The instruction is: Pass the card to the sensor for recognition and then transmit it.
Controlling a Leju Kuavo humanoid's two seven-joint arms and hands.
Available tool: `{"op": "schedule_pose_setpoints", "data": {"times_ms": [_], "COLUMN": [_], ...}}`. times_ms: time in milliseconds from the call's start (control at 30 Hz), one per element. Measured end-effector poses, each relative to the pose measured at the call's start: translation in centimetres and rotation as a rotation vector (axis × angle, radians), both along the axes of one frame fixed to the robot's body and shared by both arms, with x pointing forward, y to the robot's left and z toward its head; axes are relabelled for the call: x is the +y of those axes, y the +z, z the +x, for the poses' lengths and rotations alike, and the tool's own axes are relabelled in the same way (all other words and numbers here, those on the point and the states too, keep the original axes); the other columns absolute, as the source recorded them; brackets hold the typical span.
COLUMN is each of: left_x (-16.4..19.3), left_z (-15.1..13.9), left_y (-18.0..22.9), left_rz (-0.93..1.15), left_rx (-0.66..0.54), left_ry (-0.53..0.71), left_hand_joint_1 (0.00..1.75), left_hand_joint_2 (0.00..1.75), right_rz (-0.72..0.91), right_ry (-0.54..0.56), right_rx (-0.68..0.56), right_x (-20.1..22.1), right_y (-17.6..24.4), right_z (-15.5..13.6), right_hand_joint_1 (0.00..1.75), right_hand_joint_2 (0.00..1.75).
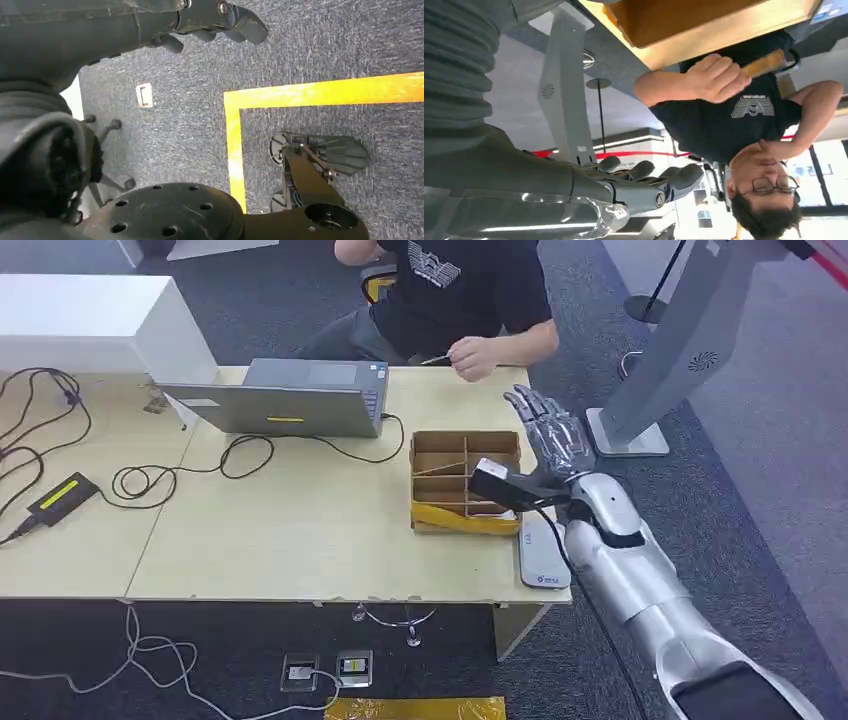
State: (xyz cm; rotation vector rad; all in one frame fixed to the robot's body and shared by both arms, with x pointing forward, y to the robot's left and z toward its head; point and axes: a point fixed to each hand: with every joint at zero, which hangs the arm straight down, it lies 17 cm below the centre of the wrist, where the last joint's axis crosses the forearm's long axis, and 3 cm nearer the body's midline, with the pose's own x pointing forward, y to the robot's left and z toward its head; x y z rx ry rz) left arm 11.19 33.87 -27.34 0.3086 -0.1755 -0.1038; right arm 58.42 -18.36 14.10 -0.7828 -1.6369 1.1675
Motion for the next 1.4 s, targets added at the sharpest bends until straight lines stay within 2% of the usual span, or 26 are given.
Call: {"op": "schedule_pose_setpoints", "data": {"times_ms": [267,400,567,800,1000,1233,1400], "left_x": [0.7,0.7,0.8,1.0,1.0,1.0,0.9], "left_z": [-0.7,-1.0,-1.0,-0.9,-0.7,-0.7,-0.5], "left_y": [0.0,0.0,0.0,0.0,0.1,0.1,0.1], "left_rz": [0.030,0.029,0.030,0.043,0.044,0.044,0.042], "left_rx": [0.024,0.038,0.039,0.035,0.031,0.030,0.020], "left_ry": [0.042,0.056,0.058,0.062,0.059,0.058,0.039], "left_hand_joint_1": [0.00,0.00,0.00,0.00,0.00,0.00,0.00], "left_hand_joint_2": [0.00,0.00,0.00,0.00,0.00,0.00,0.00], "right_rz": [-0.048,-0.077,-0.081,-0.067,-0.028,-0.024,0.059], "right_ry": [-0.100,-0.144,-0.159,-0.145,-0.123,-0.122,-0.103], "right_rx": [0.126,0.139,0.152,0.163,0.166,0.164,0.178], "right_x": [-4.6,-7.3,-8.6,-7.8,-5.3,-5.1,-2.1], "right_y": [-5.4,-6.1,-6.7,-7.4,-7.5,-7.5,-8.5], "right_z": [-3.1,-4.2,-5.5,-6.9,-7.2,-7.2,-7.6], "right_hand_joint_1": [0.00,0.00,0.00,0.00,0.00,0.00,0.00], "right_hand_joint_2": [1.75,1.75,1.75,1.75,1.75,1.75,1.75]}}
